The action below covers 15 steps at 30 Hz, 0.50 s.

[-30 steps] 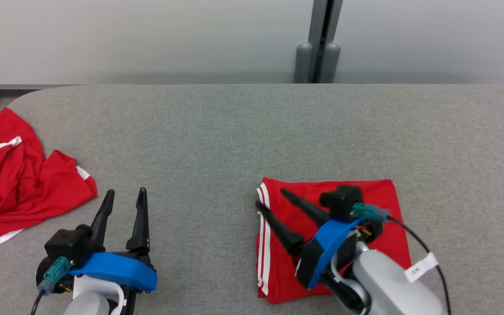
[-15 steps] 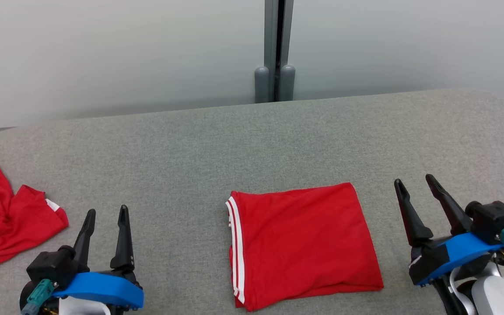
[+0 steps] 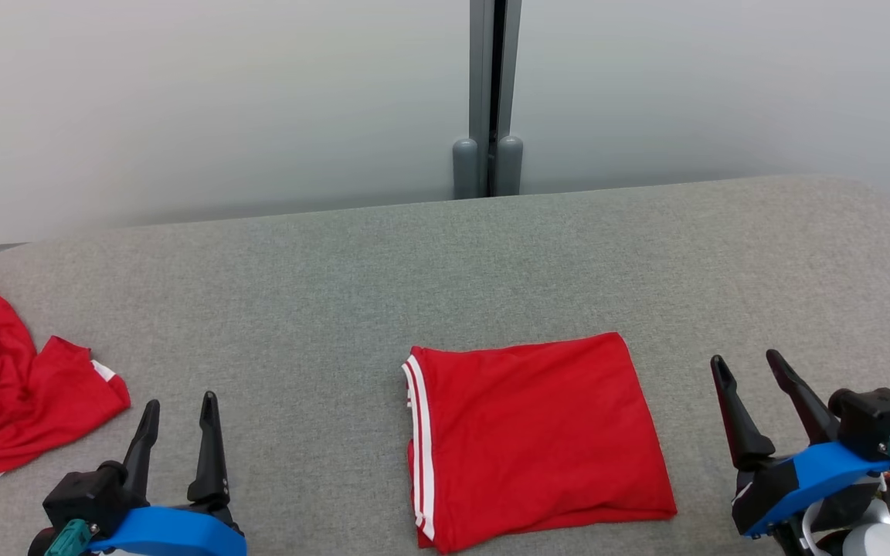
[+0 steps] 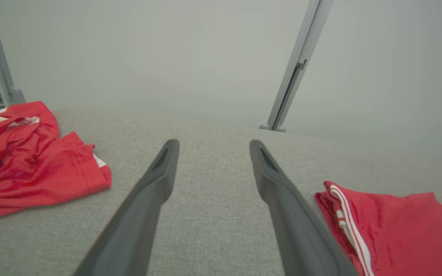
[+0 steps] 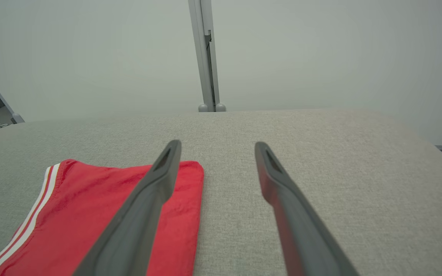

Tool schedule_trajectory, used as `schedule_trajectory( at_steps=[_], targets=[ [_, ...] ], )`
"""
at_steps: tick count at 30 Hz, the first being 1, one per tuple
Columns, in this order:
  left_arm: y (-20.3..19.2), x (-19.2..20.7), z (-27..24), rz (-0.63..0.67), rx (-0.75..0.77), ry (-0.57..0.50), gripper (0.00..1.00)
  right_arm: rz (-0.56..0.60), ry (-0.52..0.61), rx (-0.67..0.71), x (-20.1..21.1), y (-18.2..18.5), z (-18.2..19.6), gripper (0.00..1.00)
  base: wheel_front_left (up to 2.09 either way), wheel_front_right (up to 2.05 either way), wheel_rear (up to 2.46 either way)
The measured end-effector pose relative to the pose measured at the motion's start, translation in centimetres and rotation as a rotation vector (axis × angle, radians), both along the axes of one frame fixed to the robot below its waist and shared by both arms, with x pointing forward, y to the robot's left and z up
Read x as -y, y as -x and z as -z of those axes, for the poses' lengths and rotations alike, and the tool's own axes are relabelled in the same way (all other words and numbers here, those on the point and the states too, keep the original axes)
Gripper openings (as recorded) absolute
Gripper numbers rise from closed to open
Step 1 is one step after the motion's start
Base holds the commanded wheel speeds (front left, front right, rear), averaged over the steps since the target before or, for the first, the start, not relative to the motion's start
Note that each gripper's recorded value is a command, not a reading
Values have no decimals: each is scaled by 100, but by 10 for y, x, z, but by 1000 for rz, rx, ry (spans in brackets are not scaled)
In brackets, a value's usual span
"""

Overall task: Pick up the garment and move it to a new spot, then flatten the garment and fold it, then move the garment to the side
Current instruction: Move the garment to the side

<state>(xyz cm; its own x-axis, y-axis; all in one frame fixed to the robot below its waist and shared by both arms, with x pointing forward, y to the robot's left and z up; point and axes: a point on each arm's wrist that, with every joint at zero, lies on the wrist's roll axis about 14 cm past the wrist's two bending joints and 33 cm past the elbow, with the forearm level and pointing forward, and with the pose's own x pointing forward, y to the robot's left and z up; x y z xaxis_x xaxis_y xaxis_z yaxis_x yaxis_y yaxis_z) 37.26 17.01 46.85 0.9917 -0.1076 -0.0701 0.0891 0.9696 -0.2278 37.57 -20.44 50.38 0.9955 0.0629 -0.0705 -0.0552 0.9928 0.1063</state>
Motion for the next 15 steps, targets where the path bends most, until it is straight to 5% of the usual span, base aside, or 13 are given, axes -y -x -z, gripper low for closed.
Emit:
schedule_trajectory(
  at_steps=[15],
  targets=[
    [-4, -2, 5, -3, -15, -7, 100, -20, -28, -90, -10, -4, 15, 100, 0, 0, 0]
  ],
)
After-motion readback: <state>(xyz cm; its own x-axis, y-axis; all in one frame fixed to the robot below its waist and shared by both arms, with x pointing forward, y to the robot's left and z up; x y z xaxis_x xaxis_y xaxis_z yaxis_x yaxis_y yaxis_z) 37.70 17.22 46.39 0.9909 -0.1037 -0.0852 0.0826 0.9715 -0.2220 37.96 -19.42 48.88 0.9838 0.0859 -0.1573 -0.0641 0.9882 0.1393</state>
